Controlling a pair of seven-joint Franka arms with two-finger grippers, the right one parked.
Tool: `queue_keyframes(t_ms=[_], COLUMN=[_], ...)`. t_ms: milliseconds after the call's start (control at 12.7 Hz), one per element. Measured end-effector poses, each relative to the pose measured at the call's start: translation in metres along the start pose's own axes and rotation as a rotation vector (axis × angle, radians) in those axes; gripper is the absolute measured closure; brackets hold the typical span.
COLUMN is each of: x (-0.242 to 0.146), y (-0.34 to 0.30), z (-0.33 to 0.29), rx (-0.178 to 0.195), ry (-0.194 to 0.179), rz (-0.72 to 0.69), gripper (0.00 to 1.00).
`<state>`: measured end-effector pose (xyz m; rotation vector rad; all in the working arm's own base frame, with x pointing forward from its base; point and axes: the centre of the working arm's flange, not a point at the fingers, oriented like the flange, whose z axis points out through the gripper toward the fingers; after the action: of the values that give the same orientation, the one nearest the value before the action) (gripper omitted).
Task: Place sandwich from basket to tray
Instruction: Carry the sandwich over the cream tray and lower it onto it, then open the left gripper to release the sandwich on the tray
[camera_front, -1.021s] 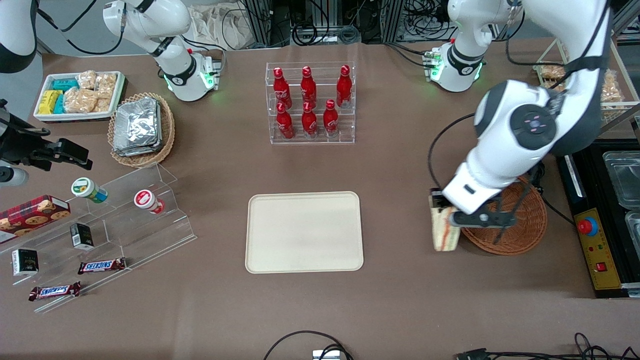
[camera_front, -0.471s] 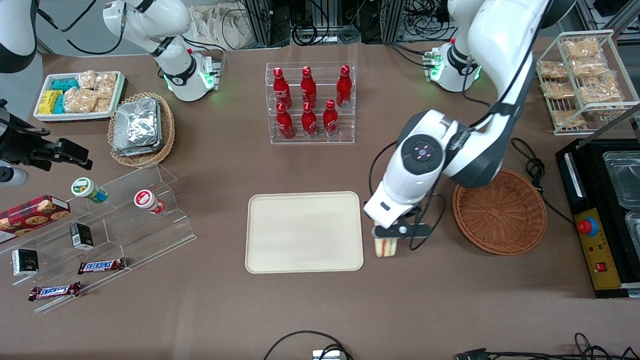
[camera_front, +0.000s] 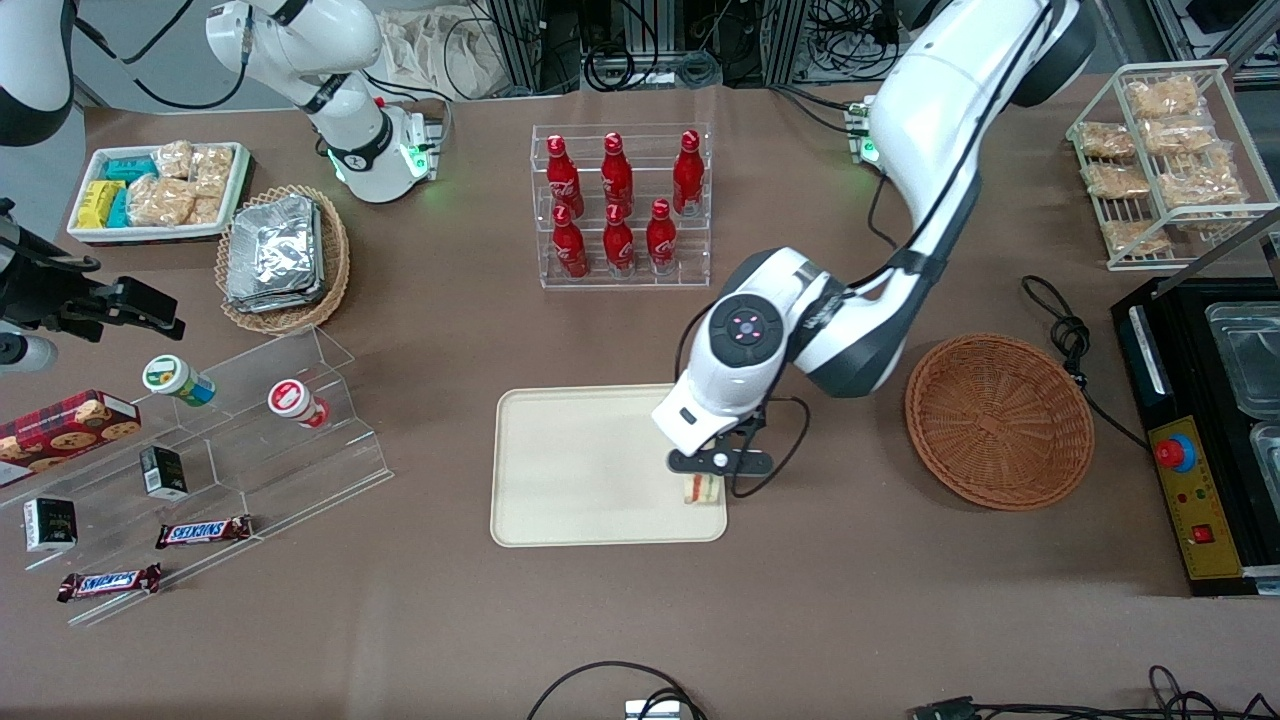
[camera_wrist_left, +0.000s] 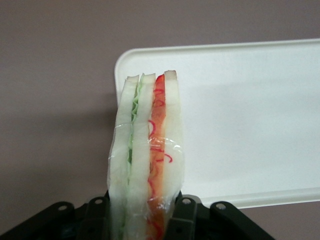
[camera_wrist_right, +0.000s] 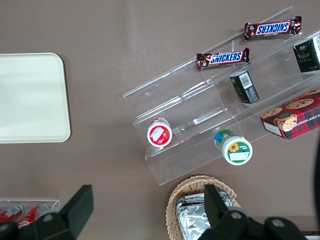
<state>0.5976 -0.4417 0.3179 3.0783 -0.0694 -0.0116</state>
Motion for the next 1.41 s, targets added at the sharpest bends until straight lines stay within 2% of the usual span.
queue_keyframes(t_ms=[314, 786, 864, 943, 1021, 1100, 1414], x=[-0.006, -0.013, -0.014, -0.014, -0.014, -0.014, -0.012], y=[0.01, 0.017, 0.018, 0.018, 0.018, 0.018, 0.02], z=[0.053, 0.083, 0.085, 0.087, 0.088, 0.089, 0.088], rx=[-0.002, -0.002, 0.0, 0.001, 0.002, 0.002, -0.015], ry=[-0.037, -0.059, -0.061, -0.063, -0.064, -0.064, -0.044], rz=[-0.006, -0.023, -0.023, -0.026, -0.029, -0.032, -0.073], gripper=[0.59, 0.59, 0.56, 0.47, 0.47, 0.4, 0.0])
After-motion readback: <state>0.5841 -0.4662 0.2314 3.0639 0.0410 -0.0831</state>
